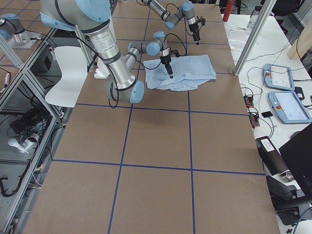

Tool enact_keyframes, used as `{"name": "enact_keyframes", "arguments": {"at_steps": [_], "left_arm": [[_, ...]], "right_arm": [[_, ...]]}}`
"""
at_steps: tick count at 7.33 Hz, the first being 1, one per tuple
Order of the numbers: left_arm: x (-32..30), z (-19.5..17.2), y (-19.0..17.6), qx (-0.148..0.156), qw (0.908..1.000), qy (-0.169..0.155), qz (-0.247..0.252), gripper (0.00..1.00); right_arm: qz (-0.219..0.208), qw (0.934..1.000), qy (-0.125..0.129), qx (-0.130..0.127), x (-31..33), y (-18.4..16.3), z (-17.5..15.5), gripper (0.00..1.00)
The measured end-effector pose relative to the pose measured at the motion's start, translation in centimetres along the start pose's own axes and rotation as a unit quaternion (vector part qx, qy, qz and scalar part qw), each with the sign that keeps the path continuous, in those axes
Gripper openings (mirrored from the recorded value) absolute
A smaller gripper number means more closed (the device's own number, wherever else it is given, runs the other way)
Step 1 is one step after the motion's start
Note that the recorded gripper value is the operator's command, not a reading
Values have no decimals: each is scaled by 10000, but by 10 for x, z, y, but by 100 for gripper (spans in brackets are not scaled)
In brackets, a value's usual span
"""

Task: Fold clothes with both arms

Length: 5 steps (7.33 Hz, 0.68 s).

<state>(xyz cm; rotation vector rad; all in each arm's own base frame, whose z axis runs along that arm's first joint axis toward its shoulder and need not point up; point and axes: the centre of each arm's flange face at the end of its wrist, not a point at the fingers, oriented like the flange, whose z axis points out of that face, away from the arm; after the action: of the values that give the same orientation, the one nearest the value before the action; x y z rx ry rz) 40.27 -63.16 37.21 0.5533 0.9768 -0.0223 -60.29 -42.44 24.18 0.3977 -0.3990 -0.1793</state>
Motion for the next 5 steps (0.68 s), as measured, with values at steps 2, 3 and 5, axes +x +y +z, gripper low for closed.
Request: {"name": "enact_keyframes", "arguments": {"at_steps": [2, 3, 5], "left_arm": [[-5, 1, 5, 2, 10000, 10, 5, 100], [-9, 1, 8, 10, 10000, 22, 11, 100], [-11, 1, 10, 11, 10000, 25, 18, 100]], "right_arm": [[-661, 9976, 183, 90, -6, -10, 12, 29], [-805, 9965, 206, 99, -7, -12, 13, 15], [-882, 9958, 213, 106, -7, -13, 13, 0]]}}
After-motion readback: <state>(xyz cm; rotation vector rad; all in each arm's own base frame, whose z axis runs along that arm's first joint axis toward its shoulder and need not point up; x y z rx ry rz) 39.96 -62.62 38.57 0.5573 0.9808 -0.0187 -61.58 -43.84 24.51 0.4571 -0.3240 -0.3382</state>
